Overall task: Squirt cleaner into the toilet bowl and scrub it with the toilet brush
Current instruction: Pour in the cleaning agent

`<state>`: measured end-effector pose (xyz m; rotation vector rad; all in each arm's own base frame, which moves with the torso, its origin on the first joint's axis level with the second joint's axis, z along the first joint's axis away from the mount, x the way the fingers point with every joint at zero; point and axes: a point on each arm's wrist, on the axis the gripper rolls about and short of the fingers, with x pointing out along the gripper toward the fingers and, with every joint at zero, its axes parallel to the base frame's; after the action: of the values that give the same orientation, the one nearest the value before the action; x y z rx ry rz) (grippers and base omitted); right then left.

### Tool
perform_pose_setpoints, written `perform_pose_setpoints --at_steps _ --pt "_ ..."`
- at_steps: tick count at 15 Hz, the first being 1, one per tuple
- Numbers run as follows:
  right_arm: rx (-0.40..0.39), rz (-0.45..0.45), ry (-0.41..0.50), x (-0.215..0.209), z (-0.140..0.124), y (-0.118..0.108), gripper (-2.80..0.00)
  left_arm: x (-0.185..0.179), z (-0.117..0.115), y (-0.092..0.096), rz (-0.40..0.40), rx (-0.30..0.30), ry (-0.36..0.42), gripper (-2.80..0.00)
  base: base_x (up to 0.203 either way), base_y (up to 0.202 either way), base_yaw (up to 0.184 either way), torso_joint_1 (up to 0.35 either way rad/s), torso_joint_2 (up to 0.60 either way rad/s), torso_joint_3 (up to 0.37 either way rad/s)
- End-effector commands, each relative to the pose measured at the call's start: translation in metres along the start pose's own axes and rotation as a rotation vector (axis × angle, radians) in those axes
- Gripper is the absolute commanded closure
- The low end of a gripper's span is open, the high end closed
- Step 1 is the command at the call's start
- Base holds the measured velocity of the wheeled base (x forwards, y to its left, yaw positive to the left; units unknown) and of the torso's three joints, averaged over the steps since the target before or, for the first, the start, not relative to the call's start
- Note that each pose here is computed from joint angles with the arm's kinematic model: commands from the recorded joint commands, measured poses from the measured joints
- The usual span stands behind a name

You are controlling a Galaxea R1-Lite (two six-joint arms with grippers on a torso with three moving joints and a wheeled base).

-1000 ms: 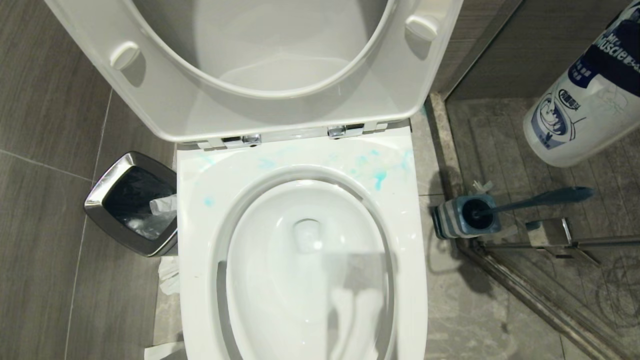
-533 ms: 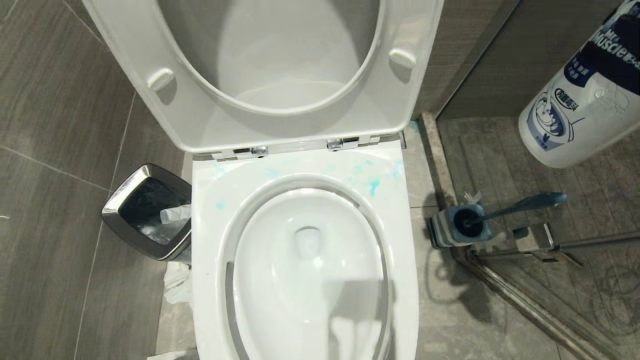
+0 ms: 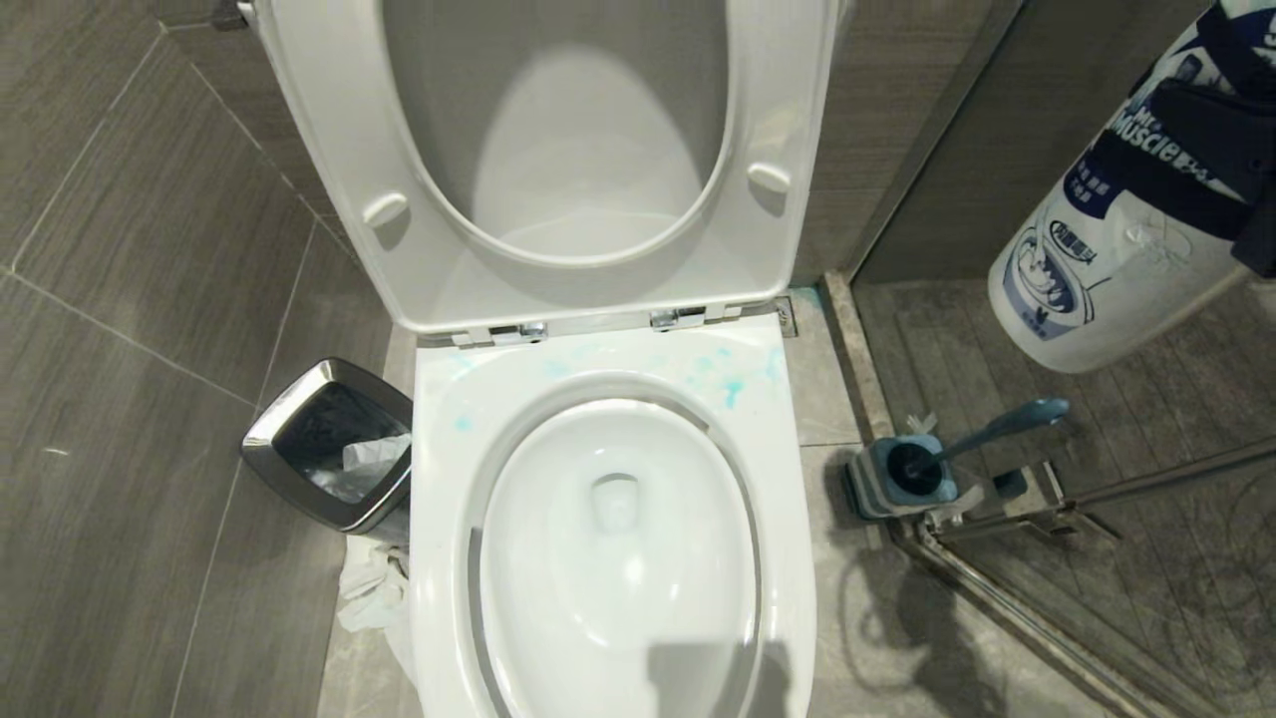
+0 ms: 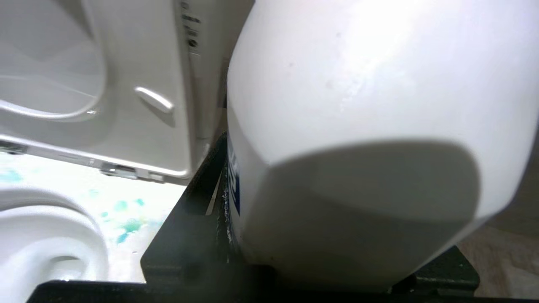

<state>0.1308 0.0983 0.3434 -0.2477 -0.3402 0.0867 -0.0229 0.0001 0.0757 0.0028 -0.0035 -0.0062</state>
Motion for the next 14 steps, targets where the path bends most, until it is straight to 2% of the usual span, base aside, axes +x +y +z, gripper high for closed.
perform_pose_setpoints --at_steps 1,4,9,10,14 --pt "-0.009 0.032 0.029 0.009 -0.003 0.019 0.0 0.0 0.0 0.0 0.0 -0.001 0.0 0.0 0.0 0.0 0.0 -0.008 0.0 0.111" --pt "-0.014 0.04 0.058 0.029 -0.003 0.044 0.0 0.0 0.0 0.0 0.0 -0.003 -0.001 0.0 0.0 0.0 0.0 -0.004 0.0 0.031" --pt "-0.029 0.04 0.118 0.064 -0.001 0.111 0.0 0.0 0.0 0.0 0.0 -0.003 -0.001 0.0 0.0 0.0 0.0 0.0 0.0 0.0" --pt "-0.059 0.049 0.119 0.07 -0.002 0.123 0.0 0.0 0.0 0.0 0.0 -0.003 0.0 0.0 0.0 0.0 0.0 0.0 0.0 0.0" --pt "-0.343 0.069 0.107 0.091 -0.003 0.151 0.0 0.0 0.0 0.0 0.0 -0.003 -0.001 0.0 0.0 0.0 0.0 0.0 0.0 0.0"
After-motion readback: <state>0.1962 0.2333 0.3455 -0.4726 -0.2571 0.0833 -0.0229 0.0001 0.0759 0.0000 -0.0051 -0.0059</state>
